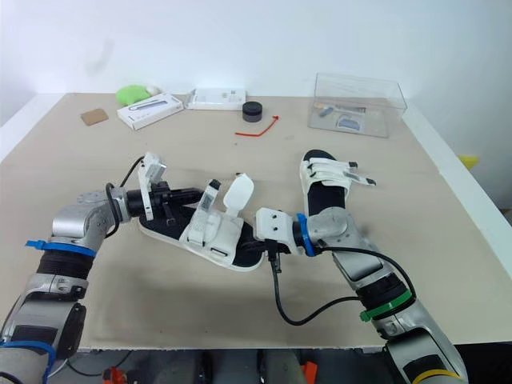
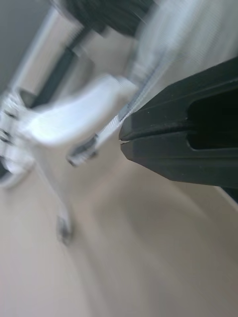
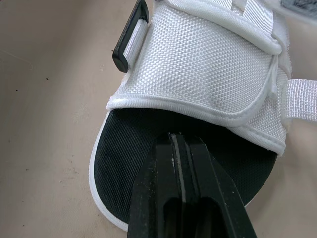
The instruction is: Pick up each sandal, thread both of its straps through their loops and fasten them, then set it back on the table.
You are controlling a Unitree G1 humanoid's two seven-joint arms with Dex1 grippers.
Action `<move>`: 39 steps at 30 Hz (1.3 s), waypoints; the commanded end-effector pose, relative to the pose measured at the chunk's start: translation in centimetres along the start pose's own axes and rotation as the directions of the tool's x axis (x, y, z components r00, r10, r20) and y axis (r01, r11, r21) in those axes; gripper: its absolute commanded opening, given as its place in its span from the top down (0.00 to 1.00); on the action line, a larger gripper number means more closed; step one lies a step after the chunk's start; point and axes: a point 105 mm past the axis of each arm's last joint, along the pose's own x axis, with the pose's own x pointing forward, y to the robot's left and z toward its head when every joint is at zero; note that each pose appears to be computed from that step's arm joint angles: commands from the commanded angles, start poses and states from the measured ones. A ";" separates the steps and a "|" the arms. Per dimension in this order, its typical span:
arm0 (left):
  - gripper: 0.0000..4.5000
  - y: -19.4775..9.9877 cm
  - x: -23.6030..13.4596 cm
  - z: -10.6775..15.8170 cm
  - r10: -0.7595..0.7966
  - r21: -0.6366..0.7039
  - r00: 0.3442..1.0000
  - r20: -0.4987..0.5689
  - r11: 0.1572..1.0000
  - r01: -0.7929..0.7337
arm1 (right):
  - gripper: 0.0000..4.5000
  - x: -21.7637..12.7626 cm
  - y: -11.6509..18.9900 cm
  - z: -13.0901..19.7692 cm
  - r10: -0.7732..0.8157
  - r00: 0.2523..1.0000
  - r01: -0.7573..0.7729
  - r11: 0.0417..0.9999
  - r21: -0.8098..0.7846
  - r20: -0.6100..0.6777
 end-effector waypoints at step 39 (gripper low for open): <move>0.99 -1.1 1.1 -1.0 -0.066 0.007 0.995 -0.069 0.998 0.067 | 1.00 -0.3 0.6 -1.7 -0.008 0.998 0.011 0.998 0.055 -0.061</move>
